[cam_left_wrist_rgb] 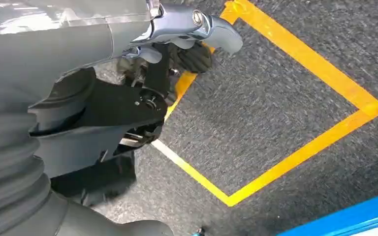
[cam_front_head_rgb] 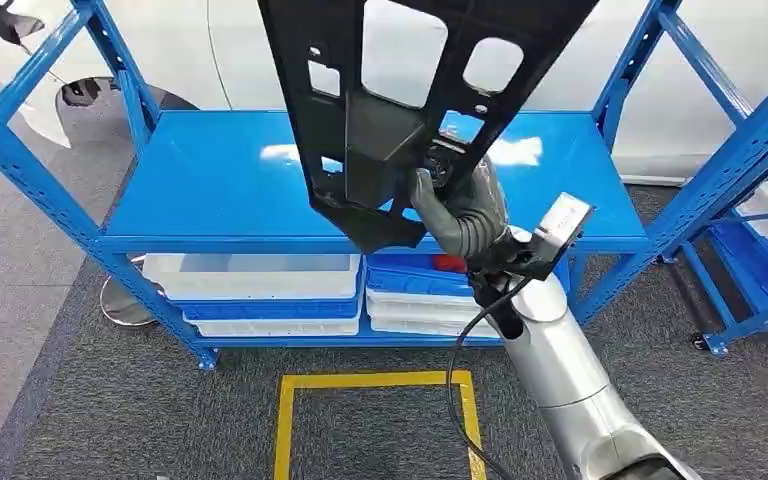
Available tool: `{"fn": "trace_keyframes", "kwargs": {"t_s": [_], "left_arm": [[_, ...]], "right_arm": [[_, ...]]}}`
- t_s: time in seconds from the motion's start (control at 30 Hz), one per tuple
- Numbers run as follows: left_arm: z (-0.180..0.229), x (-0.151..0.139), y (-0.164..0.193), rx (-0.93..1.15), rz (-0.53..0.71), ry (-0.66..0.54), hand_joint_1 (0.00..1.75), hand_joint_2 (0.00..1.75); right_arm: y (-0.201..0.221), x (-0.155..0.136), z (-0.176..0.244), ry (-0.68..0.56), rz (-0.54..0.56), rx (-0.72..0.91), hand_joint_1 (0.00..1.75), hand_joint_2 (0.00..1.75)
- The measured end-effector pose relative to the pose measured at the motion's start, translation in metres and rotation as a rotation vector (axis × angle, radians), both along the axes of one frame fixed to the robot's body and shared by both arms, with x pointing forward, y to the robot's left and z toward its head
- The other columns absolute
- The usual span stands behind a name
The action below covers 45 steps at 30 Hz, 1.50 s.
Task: Take the parts from the cabinet and place them on the table.
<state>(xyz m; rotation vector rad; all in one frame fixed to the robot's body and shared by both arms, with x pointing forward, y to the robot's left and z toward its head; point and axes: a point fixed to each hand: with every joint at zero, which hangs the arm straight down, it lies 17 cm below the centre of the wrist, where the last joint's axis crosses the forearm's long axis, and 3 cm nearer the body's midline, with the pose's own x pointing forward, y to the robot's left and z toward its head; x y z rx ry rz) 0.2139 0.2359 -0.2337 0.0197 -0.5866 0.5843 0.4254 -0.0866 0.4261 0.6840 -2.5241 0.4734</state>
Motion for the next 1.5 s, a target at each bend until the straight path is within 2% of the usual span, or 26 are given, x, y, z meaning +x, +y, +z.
{"fn": "trace_keyframes", "kwargs": {"t_s": [0.17,0.33,0.5,0.77,1.03,1.13,1.27,1.37,1.5], "left_arm": [[-0.001,-0.001,0.001,0.004,0.000,0.010,0.00,1.75],[-0.002,-0.004,0.001,0.007,0.001,0.019,0.00,1.75],[-0.004,-0.009,0.003,0.017,0.004,0.030,0.00,1.75],[-0.004,-0.008,0.005,0.020,0.003,0.027,0.00,1.75],[-0.007,-0.019,0.007,0.015,0.031,0.035,0.00,1.75],[-0.007,-0.020,0.010,0.018,0.043,0.031,0.00,1.75],[-0.009,-0.029,0.011,0.018,0.048,0.037,0.00,1.75],[-0.010,-0.032,0.011,0.019,0.048,0.043,0.00,1.75],[-0.011,-0.033,0.011,0.020,0.045,0.045,0.00,1.75]], "right_arm": [[-0.006,0.000,0.002,0.040,0.065,0.044,1.75,1.75],[-0.012,0.003,-0.012,0.076,0.066,0.059,1.75,1.75],[-0.026,0.015,-0.061,0.163,-0.009,0.053,1.75,1.75],[-0.052,0.027,-0.146,0.285,-0.221,-0.020,1.75,1.75],[-0.092,0.022,-0.337,0.725,-0.446,-0.095,1.75,1.75],[-0.116,-0.002,-0.426,0.960,-0.545,-0.137,1.75,1.75],[-0.141,-0.052,-0.517,1.244,-0.639,-0.159,1.75,1.75],[-0.153,-0.094,-0.562,1.403,-0.690,-0.169,1.75,1.75],[-0.164,-0.107,-0.576,1.469,-0.727,-0.136,1.75,1.75]]}}
